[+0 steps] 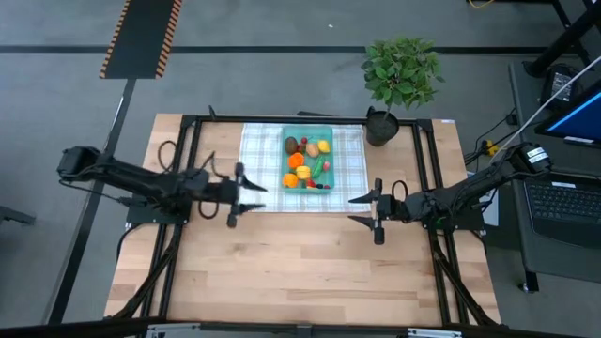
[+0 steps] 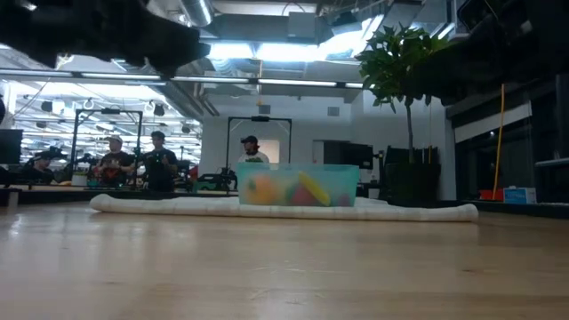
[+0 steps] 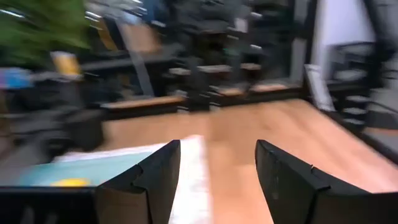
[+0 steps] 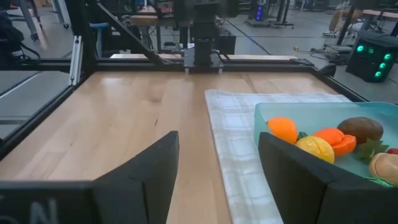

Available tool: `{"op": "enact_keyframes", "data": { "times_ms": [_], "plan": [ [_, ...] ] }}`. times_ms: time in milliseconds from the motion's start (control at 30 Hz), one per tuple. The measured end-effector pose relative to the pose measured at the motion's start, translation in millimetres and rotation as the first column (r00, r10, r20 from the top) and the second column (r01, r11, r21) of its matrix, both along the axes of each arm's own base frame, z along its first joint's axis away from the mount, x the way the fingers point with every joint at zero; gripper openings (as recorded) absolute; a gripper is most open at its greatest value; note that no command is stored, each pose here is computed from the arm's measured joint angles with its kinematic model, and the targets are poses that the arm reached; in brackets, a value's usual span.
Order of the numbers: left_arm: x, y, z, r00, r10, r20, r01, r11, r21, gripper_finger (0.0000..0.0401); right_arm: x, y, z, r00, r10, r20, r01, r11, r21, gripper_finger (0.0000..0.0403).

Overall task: Pick and placing Produce into tupperware
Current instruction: Return to Home Position

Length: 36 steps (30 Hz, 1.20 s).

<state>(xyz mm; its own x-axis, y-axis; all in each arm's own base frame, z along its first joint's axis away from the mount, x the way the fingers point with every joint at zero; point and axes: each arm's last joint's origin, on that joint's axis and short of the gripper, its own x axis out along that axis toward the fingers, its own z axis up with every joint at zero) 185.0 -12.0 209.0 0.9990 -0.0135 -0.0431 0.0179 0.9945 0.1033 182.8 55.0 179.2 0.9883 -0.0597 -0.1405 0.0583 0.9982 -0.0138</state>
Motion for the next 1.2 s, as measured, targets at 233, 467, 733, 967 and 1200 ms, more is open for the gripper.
{"op": "enact_keyframes", "data": {
  "times_ms": [233, 467, 733, 967, 1200],
  "plan": [
    [-40, 13, 3, 0.984, 0.124, 0.128, -0.134, 0.988, 0.071, 0.0203, 0, 0, 0, 1.000, -0.003, 0.002, 0.003, 1.000, 0.026, 0.0223],
    [-71, 12, -10, 0.990, 0.063, 0.125, -0.068, 0.997, 0.031, 0.0198, -1, -1, 4, 1.000, -0.001, 0.029, 0.002, 0.999, -0.042, 0.0223],
    [-82, 11, -18, 0.995, 0.007, 0.095, -0.008, 1.000, 0.009, 0.0202, -33, -15, 37, 0.988, -0.067, 0.140, 0.085, 0.988, -0.125, 0.0223],
    [-82, 11, -23, 0.999, 0.001, 0.054, -0.004, 0.998, 0.059, 0.0195, -73, -30, 45, 0.984, -0.087, 0.152, 0.105, 0.988, -0.116, 0.0223],
    [-82, 8, -27, 0.996, -0.087, 0.035, 0.085, 0.994, 0.062, 0.0195, -87, -35, 32, 0.993, -0.071, 0.097, 0.080, 0.993, -0.091, 0.0223]
  ]
}}
